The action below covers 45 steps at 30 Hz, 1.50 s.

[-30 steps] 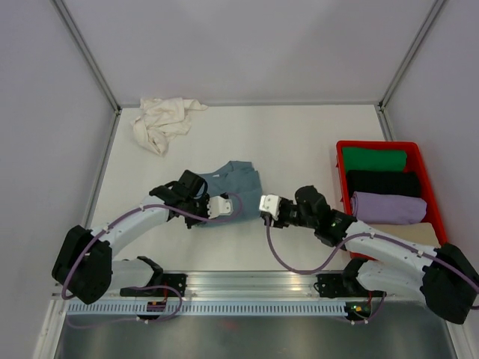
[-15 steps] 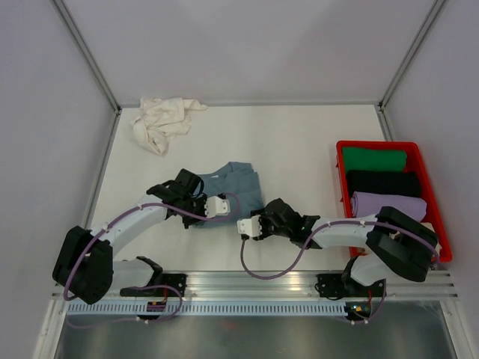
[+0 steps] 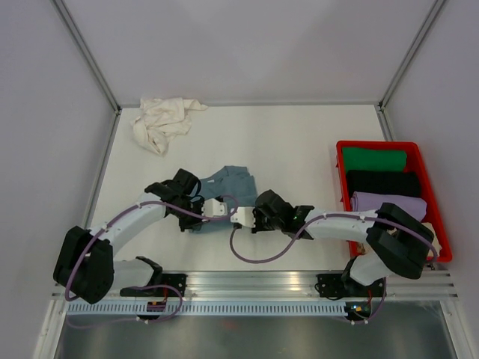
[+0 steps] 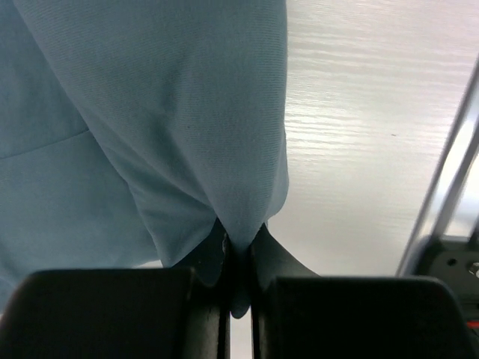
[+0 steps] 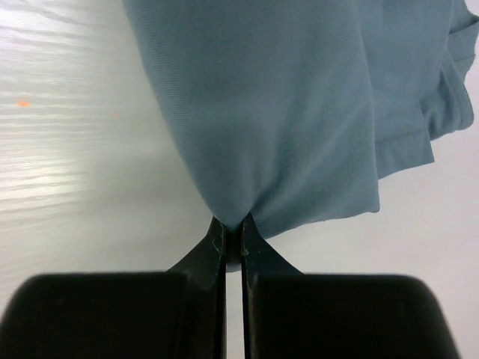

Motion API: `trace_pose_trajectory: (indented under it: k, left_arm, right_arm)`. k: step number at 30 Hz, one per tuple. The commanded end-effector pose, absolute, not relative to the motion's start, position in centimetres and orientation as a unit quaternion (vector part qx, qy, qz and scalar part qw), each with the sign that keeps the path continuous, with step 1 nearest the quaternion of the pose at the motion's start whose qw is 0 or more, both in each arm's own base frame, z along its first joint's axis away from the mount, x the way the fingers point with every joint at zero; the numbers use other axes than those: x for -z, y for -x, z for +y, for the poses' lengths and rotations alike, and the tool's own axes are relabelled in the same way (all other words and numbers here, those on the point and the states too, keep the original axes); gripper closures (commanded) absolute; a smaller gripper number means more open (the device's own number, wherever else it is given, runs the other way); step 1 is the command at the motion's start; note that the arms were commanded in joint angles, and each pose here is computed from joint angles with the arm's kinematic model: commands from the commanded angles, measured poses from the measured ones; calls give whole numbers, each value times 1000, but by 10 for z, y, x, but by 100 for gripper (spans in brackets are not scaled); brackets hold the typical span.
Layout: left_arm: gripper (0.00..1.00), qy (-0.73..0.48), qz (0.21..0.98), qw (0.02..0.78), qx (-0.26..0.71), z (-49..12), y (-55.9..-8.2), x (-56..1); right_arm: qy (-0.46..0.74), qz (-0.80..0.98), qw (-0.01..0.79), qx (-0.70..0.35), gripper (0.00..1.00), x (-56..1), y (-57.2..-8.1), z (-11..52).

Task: Roll the t-shirts
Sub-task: Roll the tshirt

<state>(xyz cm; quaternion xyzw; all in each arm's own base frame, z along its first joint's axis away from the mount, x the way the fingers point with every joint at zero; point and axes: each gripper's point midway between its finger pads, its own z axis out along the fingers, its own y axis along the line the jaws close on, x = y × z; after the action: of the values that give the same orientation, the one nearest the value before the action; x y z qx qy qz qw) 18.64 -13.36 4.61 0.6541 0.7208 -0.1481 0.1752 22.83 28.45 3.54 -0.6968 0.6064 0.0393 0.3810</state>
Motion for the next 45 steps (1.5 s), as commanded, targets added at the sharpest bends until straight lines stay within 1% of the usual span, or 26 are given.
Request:
trace_pose_trajectory:
  k: [1, 6, 7, 11, 14, 17, 18, 19, 20, 21, 22, 23, 24, 25, 26, 28, 29, 30, 33, 34, 36, 38, 39, 40, 43, 45]
  left_arm:
    - [95, -670, 692, 160, 213, -141, -159, -67]
    - [95, -670, 684, 140, 253, -138, -133, -80]
    - [95, -672, 681, 125, 263, -135, -124, -81]
    - [94, -669, 673, 114, 294, -137, -113, -89]
    - [92, -662, 678, 122, 294, -136, -124, -90]
    - [92, -640, 689, 126, 315, -138, -135, -91]
    - [91, -628, 696, 133, 321, -137, -142, -92]
    - [92, -616, 705, 119, 330, -136, -146, -85]
    - [91, -609, 712, 125, 327, -137, -156, -83]
    - [92, -598, 719, 123, 331, -136, -160, -81]
    - [92, -579, 732, 111, 342, -134, -165, -75]
    - [92, -570, 736, 111, 347, -135, -169, -74]
    - [92, -559, 740, 119, 355, -136, -176, -75]
    - [92, -553, 742, 117, 360, -136, -178, -75]
    - [92, -548, 744, 111, 366, -137, -181, -72]
    - [92, -545, 743, 111, 372, -138, -183, -70]
    - [92, -544, 743, 108, 375, -139, -183, -68]
    - [92, -544, 742, 109, 377, -140, -183, -69]
    - [92, -548, 738, 117, 376, -140, -183, -71]
    - [92, -551, 737, 118, 374, -140, -183, -71]
    - [92, -556, 736, 120, 367, -138, -183, -72]
    - [92, -558, 737, 117, 362, -136, -183, -71]
    - [92, -560, 736, 117, 362, -135, -183, -70]
    - [92, -562, 735, 117, 361, -135, -182, -70]
    - [92, -564, 735, 114, 358, -133, -180, -68]
    - [92, -565, 736, 114, 355, -131, -180, -68]
  right_arm:
    - [668, 663, 303, -147, 100, -55, -182, 284]
    - [627, 700, 230, -253, 100, -75, -135, 287]
    - [622, 699, 215, -281, 100, -78, -124, 291]
    - [614, 699, 175, -322, 100, -80, -103, 291]
    - [609, 698, 162, -340, 100, -83, -103, 291]
    - [565, 709, 171, -385, 100, -94, -122, 295]
    - [541, 723, 191, -385, 100, -95, -141, 291]
    - [527, 734, 204, -378, 100, -93, -151, 288]
    - [509, 745, 241, -358, 99, -94, -173, 288]
    - [496, 754, 258, -344, 90, -93, -185, 285]
    - [489, 759, 270, -334, 84, -92, -192, 284]
    - [485, 758, 284, -330, 81, -94, -198, 286]
    - [481, 762, 287, -325, 73, -94, -201, 286]
    - [479, 763, 291, -323, 69, -95, -204, 287]
    - [477, 764, 294, -321, 63, -96, -206, 287]
    - [477, 764, 301, -314, 41, -97, -208, 286]
    - [478, 763, 305, -310, 25, -98, -209, 285]
    - [478, 764, 312, -300, 2, -98, -212, 282]
    - [474, 759, 349, -279, 2, -108, -220, 277]
    - [470, 745, 385, -277, 2, -126, -226, 278]
    - [464, 732, 419, -270, 2, -136, -230, 275]
    - [455, 697, 483, -273, 2, -167, -237, 277]
    - [455, 690, 490, -275, 2, -164, -234, 276]
    - [469, 654, 519, -288, 2, -181, -231, 281]
    - [492, 624, 528, -299, 2, -172, -223, 284]
    - [515, 617, 503, -317, 2, -163, -218, 293]
